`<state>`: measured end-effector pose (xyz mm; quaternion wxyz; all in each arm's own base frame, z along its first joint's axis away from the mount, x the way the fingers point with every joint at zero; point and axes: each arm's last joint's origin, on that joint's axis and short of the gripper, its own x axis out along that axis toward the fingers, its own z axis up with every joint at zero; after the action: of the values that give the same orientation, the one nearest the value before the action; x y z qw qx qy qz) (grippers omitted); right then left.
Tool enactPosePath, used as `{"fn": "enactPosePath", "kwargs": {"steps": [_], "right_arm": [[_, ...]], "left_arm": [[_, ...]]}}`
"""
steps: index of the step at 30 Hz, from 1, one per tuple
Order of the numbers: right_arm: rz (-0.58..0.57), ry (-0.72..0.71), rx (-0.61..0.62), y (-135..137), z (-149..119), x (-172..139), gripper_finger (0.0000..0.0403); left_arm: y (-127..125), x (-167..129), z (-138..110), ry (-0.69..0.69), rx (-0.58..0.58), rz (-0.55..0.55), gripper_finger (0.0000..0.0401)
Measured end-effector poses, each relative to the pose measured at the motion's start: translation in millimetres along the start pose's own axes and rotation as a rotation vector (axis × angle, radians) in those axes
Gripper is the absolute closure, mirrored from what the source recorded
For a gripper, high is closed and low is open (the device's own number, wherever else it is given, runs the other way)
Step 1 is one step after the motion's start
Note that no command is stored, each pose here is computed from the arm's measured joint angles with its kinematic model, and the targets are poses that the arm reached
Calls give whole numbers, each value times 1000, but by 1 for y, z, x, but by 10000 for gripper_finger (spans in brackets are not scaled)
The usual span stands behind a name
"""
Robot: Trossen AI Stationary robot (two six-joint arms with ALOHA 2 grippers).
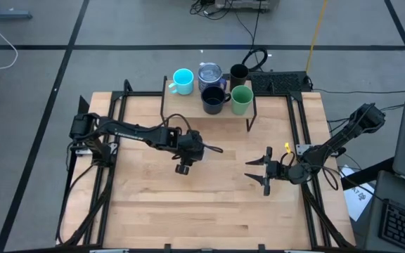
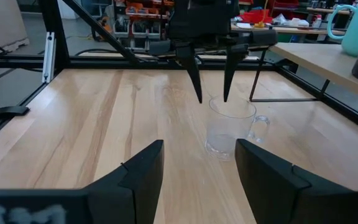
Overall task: Stack small to large cups/mugs on shelf
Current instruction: Put the transparent mug on the shelf aligned with the other light blue mug
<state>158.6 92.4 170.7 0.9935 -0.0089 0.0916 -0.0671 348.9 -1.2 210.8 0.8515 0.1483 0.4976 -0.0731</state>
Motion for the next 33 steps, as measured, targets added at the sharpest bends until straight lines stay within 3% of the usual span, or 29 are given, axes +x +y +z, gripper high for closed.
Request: {"fn": "enactPosePath", "kwargs": {"steps": [8, 23, 33], "right_arm": [[0, 0, -4, 0, 0, 0, 214], [0, 0, -8, 0, 0, 0, 214], [0, 1, -8, 0, 0, 0, 214]], "left_arm": [[0, 10, 2, -4, 41, 2, 231], [-1, 10, 1, 1, 59, 0, 392], [3, -22, 8, -57, 58, 22, 396]]}}
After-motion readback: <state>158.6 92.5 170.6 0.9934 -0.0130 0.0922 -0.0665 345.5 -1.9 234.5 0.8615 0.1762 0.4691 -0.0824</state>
